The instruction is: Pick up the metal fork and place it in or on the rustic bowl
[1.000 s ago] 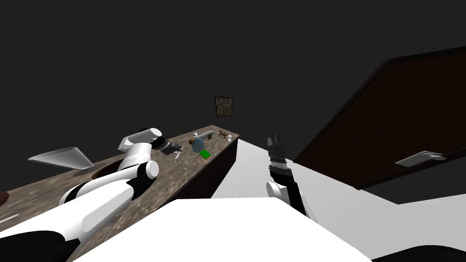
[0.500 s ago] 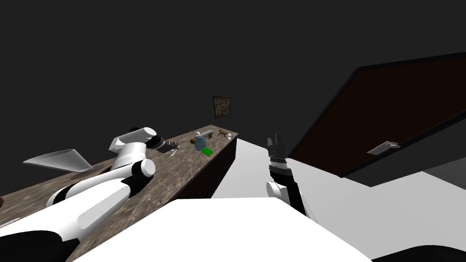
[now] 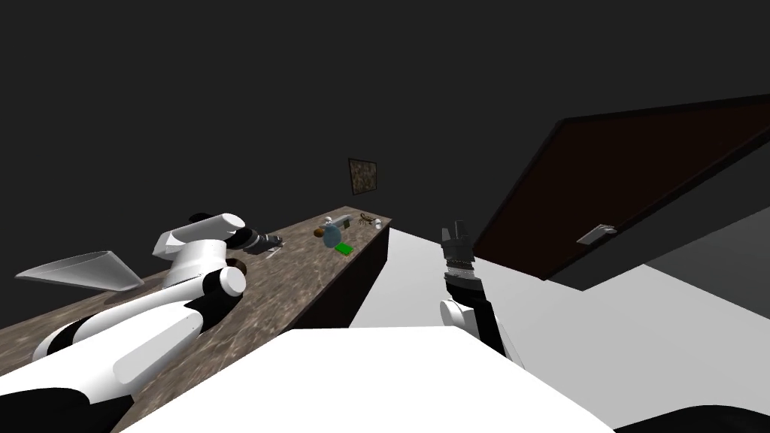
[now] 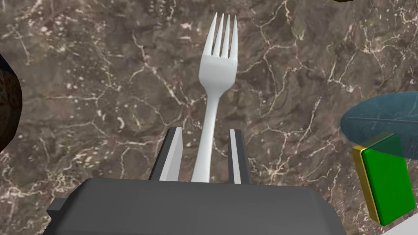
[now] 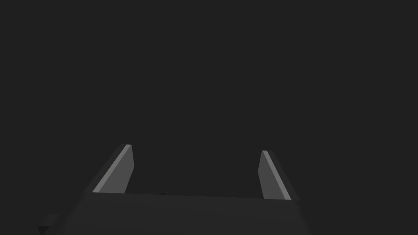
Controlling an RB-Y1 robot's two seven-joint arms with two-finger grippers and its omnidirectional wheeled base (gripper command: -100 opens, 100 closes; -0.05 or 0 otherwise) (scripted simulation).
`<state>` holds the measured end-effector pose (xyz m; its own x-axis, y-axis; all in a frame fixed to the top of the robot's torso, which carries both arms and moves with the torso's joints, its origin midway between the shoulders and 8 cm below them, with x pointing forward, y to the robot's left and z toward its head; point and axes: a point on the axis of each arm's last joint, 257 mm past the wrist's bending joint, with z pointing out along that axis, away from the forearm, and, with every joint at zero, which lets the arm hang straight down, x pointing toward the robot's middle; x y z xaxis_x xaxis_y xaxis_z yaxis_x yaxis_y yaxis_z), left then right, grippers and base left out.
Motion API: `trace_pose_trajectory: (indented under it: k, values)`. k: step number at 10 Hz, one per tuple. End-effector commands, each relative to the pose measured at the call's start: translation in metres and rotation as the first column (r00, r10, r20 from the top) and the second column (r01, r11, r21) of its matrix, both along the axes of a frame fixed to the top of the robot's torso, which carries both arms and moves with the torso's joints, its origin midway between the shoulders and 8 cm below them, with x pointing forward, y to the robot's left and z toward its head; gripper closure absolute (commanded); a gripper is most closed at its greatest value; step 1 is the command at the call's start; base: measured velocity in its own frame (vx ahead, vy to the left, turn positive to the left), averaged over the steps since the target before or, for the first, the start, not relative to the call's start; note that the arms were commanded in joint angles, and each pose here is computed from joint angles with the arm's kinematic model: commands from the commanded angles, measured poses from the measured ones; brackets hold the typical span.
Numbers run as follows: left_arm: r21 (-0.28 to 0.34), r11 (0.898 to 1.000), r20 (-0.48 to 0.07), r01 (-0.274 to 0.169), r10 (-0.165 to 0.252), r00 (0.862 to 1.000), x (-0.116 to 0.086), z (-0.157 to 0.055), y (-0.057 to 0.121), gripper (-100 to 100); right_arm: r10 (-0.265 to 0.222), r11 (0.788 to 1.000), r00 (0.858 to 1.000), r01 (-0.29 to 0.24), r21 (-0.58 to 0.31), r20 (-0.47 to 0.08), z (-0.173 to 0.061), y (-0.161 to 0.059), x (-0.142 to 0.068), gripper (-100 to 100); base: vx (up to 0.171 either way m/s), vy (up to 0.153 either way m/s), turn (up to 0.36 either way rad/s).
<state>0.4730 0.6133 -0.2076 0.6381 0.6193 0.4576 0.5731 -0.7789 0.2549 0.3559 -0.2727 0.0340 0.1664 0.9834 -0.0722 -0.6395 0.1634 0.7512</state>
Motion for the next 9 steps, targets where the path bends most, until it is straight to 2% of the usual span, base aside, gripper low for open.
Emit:
trace_pose_trajectory:
  k: [1, 3, 6, 7, 9]
  values:
    - [0.023, 0.999, 0.012, -0.023, 0.022, 1.000, -0.001, 0.002, 0.014, 100, 0.000, 1.000, 1.000, 0.000, 0.000, 0.000, 0.000, 0.000, 0.000, 0, -0.058, 0.062, -0.035]
    - [0.086, 0.993, 0.036, -0.085, 0.083, 0.996, -0.017, 0.007, 0.051, 100, 0.000, 1.000, 1.000, 0.000, 0.000, 0.000, 0.000, 0.000, 0.000, 0, -0.052, 0.046, -0.101]
    - [0.180, 0.969, 0.063, -0.170, 0.161, 0.985, -0.045, 0.013, 0.102, 100, 0.000, 1.000, 1.000, 0.000, 0.000, 0.000, 0.000, 0.000, 0.000, 0, -0.074, 0.072, -0.096]
    - [0.181, 0.969, 0.063, -0.170, 0.161, 0.985, -0.044, 0.014, 0.102, 100, 0.000, 1.000, 1.000, 0.000, 0.000, 0.000, 0.000, 0.000, 0.000, 0, -0.066, 0.051, -0.028]
    - [0.236, 0.948, 0.076, -0.215, 0.202, 0.976, -0.063, 0.018, 0.130, 100, 0.000, 1.000, 1.000, 0.000, 0.000, 0.000, 0.000, 0.000, 0.000, 0, -0.053, 0.050, -0.064]
